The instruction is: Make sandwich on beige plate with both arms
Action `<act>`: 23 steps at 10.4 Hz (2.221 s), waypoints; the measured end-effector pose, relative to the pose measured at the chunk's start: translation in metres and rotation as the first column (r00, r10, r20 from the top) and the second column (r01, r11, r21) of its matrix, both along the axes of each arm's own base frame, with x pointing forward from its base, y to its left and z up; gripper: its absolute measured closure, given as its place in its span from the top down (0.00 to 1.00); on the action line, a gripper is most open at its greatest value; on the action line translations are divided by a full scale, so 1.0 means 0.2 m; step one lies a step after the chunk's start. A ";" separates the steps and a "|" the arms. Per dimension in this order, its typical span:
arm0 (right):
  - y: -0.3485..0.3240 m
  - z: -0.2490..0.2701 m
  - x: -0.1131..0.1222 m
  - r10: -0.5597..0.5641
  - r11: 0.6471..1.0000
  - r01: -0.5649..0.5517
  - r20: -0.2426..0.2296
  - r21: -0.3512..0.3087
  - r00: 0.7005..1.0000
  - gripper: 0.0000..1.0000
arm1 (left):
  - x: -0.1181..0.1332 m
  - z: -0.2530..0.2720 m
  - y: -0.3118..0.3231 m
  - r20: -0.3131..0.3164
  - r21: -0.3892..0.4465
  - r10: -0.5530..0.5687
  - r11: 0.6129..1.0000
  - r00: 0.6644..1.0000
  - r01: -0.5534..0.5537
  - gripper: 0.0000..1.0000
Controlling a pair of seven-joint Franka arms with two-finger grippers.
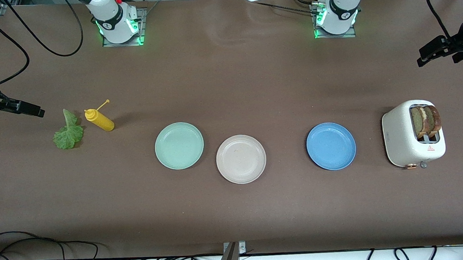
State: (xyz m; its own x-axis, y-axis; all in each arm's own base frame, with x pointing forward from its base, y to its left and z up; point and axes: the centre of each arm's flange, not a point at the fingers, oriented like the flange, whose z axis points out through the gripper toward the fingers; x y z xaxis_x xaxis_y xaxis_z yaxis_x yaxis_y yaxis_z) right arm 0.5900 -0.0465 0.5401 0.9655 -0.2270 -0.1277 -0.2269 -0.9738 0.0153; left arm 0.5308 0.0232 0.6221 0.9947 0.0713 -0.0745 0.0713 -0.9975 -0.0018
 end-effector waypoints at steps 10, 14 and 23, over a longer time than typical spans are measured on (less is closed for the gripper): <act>0.00 0.00 0.00 0.001 1.000 -0.001 -0.002 -0.002 1.000 1.00 | 0.00 0.00 -0.02 -0.001 0.000 -0.009 1.000 1.000 0.009 1.00; 0.00 0.00 0.00 -0.001 1.000 0.001 -0.003 -0.002 1.000 1.00 | -0.01 0.00 -0.02 -0.020 -0.001 -0.008 1.000 1.000 0.008 1.00; -0.01 0.00 0.00 -0.005 1.000 0.005 -0.003 -0.003 1.000 1.00 | -0.07 0.13 -0.07 -0.060 0.002 -0.024 1.000 0.998 0.025 1.00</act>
